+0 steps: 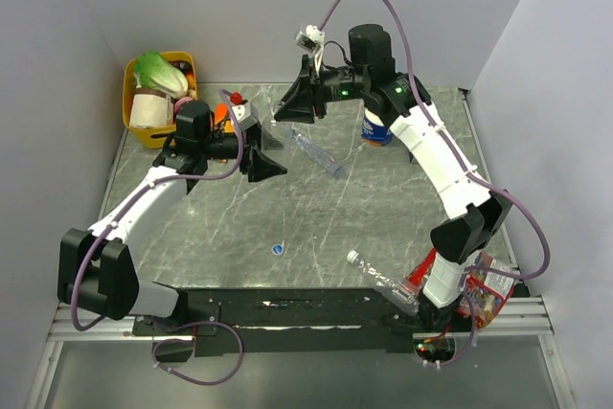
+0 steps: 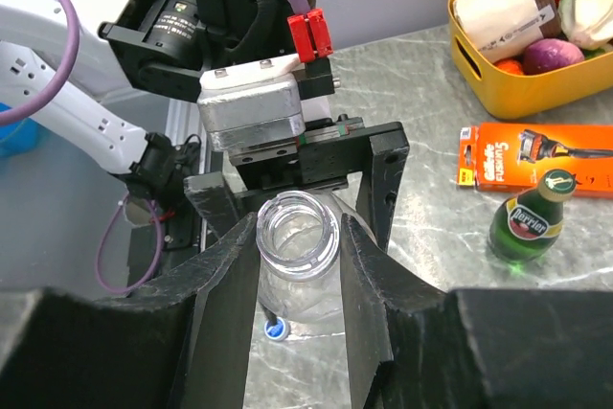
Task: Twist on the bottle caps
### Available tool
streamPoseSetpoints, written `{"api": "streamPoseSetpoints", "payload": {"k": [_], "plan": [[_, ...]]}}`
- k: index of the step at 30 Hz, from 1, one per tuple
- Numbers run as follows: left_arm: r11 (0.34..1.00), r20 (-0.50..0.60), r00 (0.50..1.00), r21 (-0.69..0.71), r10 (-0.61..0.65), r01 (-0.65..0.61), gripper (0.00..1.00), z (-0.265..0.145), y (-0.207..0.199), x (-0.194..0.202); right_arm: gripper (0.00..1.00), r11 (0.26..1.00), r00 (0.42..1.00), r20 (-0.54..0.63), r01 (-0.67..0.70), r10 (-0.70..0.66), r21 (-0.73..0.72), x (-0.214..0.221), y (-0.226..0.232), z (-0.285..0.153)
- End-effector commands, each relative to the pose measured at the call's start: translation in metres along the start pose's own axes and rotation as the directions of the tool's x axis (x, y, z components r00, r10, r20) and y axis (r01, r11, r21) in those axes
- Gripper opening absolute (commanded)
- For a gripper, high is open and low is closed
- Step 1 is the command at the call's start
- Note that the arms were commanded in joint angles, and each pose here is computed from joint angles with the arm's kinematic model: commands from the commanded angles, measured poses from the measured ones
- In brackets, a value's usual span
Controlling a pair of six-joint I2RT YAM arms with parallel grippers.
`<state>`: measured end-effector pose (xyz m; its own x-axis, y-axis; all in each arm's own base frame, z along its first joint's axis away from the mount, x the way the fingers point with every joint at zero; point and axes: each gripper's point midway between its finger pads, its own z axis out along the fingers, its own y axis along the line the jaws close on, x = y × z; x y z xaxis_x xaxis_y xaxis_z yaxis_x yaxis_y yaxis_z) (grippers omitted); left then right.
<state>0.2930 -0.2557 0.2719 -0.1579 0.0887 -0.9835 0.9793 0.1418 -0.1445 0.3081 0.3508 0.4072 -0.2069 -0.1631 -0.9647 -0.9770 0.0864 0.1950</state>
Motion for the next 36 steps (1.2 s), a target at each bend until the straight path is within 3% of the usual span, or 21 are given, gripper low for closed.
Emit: {"api": "streamPoseSetpoints", "payload": {"k": [1,5,6,8,9,11,12,15,17,18,20,21,23,25,26,27,29,30,36], "plan": [[0.997,0.017,0.997,0.011,0.075,-0.075,0.73,0.0,-0.001,-0.018,0.12,0.997,0.996,0.053,0.076,-0.077,0.013,-0.026,0.007,-0.003],[0.997,0.009,0.997,-0.023,0.077,-0.077,0.63,-0.003,0.002,-0.017,0.17,0.997,0.996,0.036,0.077,-0.078,0.01,-0.019,0.008,-0.004],[0.996,0.005,0.997,-0.043,0.073,-0.073,0.59,-0.004,0.005,-0.013,0.3,0.996,0.996,0.036,0.083,-0.083,0.01,-0.02,0.009,-0.006],[0.993,0.011,0.996,-0.075,0.087,-0.086,0.57,-0.008,0.003,-0.016,0.48,0.995,0.995,0.022,0.097,-0.098,0.026,-0.019,0.011,-0.011],[0.993,0.006,0.997,-0.089,0.082,-0.081,0.54,-0.01,0.002,-0.011,0.64,0.993,0.993,0.026,0.116,-0.117,0.033,-0.024,0.016,-0.02],[0.982,0.0,0.994,-0.154,0.108,-0.107,0.49,-0.018,0.002,-0.014,0.72,0.983,0.985,0.0,0.17,-0.171,0.07,-0.019,0.012,-0.034],[0.98,-0.012,0.995,-0.173,0.1,-0.101,0.46,-0.02,0.001,-0.007,0.81,0.971,0.979,-0.003,0.201,-0.203,0.131,-0.025,0.015,-0.045],[0.962,-0.018,0.994,-0.248,0.109,-0.111,0.42,-0.033,-0.002,-0.004,0.82,0.912,0.922,-0.085,0.386,-0.378,0.138,-0.008,0.02,-0.061],[0.942,-0.008,0.994,-0.318,0.11,-0.106,0.39,-0.045,0.0,-0.007,0.79,0.911,0.906,-0.18,0.402,-0.383,0.088,0.022,0.024,-0.065],[0.934,-0.012,0.995,-0.344,0.101,-0.099,0.37,-0.048,0.002,-0.004,0.77,0.883,0.865,-0.23,0.467,-0.445,0.045,0.034,0.022,-0.065],[0.904,-0.008,0.995,-0.416,0.104,-0.098,0.28,-0.061,0.011,-0.007,0.64,0.905,0.85,-0.331,0.425,-0.41,-0.029,0.071,0.025,-0.066],[0.893,-0.008,0.995,-0.441,0.097,-0.091,0.26,-0.066,0.015,-0.004,0.61,0.898,0.818,-0.398,0.439,-0.415,-0.033,0.086,0.019,-0.066],[0.851,0.01,0.996,-0.521,0.087,-0.069,0.19,-0.081,0.026,-0.007,0.57,0.865,0.733,-0.467,0.466,-0.495,-0.185,0.127,0.029,-0.051],[0.823,0.033,0.996,-0.566,0.078,-0.046,0.15,-0.091,0.031,-0.008,0.57,0.744,0.582,-0.464,0.541,-0.668,-0.392,0.162,0.045,-0.039],[0.807,0.042,0.996,-0.59,0.079,-0.039,0.01,-0.096,0.035,-0.009,0.57,0.711,0.54,-0.463,0.523,-0.703,-0.47,0.192,0.052,-0.037],[0.798,0.052,0.995,-0.602,0.082,-0.034,0.01,-0.1,0.037,-0.01,0.58,0.61,0.463,-0.397,0.604,-0.792,-0.513,0.196,0.047,-0.024],[0.783,0.064,0.994,-0.622,0.084,-0.026,0.01,-0.107,0.038,-0.01,0.63,0.523,0.392,-0.348,0.605,-0.852,-0.6,0.235,0.054,-0.013],[0.773,0.067,0.994,-0.634,0.088,-0.026,0.01,-0.109,0.039,-0.01,0.64,0.437,0.333,-0.285,0.634,-0.899,-0.638,0.243,0.052,-0.005],[0.74,0.118,0.99,-0.672,0.075,0.024,0.01,-0.123,0.034,-0.007,0.63,0.275,0.214,-0.184,0.572,-0.959,-0.773,0.292,0.035,0.042]]}}
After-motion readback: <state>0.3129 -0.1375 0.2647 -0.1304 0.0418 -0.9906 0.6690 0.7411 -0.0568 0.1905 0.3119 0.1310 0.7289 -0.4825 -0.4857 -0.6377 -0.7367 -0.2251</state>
